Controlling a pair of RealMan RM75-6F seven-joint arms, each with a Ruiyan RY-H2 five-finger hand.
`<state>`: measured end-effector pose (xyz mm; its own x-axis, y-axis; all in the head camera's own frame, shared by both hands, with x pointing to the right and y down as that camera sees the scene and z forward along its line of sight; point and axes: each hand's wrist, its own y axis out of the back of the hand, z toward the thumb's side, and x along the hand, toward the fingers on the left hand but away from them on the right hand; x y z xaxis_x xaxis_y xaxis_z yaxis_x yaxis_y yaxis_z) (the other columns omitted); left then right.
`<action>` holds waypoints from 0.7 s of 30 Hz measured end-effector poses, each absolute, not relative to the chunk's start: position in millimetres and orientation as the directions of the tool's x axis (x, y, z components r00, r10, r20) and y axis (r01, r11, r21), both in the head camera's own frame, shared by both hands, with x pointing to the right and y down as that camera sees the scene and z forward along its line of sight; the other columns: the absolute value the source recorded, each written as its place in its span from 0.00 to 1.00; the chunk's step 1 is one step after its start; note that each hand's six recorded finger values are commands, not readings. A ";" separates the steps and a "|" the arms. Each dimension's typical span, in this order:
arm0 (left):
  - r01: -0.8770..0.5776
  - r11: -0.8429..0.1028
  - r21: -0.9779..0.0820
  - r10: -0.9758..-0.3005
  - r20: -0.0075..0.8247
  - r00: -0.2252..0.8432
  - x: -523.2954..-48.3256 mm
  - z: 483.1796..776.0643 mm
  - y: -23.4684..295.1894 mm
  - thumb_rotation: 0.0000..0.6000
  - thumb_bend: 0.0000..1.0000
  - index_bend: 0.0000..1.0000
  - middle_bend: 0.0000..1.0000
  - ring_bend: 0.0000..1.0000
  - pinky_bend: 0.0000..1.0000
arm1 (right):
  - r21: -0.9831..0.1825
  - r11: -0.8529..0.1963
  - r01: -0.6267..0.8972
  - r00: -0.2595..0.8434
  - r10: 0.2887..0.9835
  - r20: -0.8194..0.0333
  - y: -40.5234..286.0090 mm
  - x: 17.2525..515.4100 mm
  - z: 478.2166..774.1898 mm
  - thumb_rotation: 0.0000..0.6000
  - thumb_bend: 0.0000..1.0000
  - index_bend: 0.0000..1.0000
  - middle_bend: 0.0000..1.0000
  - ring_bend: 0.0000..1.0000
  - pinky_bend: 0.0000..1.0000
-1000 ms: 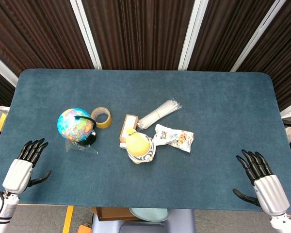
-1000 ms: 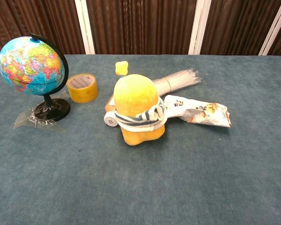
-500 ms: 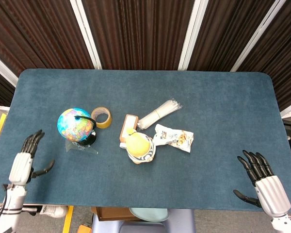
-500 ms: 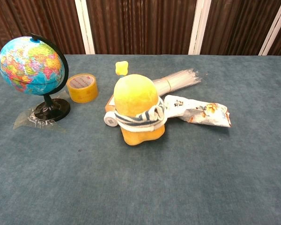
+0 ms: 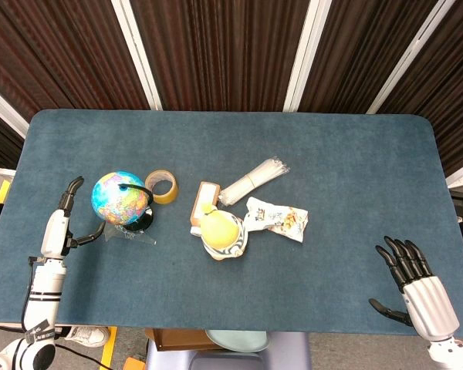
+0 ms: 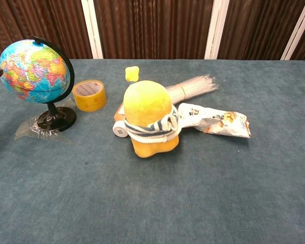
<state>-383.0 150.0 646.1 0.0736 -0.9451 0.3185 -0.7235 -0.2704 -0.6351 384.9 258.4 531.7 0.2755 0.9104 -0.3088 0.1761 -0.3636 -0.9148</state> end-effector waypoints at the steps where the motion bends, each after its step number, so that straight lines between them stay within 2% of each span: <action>1: -0.721 -0.268 -0.639 -0.947 0.313 0.075 -381.8 646.5 147.8 1.00 0.33 0.00 0.00 0.00 0.00 | -0.915 -0.364 0.176 0.273 0.911 -0.309 258.3 385.2 531.7 1.00 0.12 0.00 0.00 0.00 0.00; 21: -0.719 -0.267 -0.642 -0.941 0.336 0.050 -382.8 659.9 137.3 1.00 0.33 0.00 0.00 0.00 0.00 | -0.914 -0.364 0.181 0.266 0.913 -0.310 258.5 385.1 531.2 1.00 0.12 0.00 0.00 0.00 0.00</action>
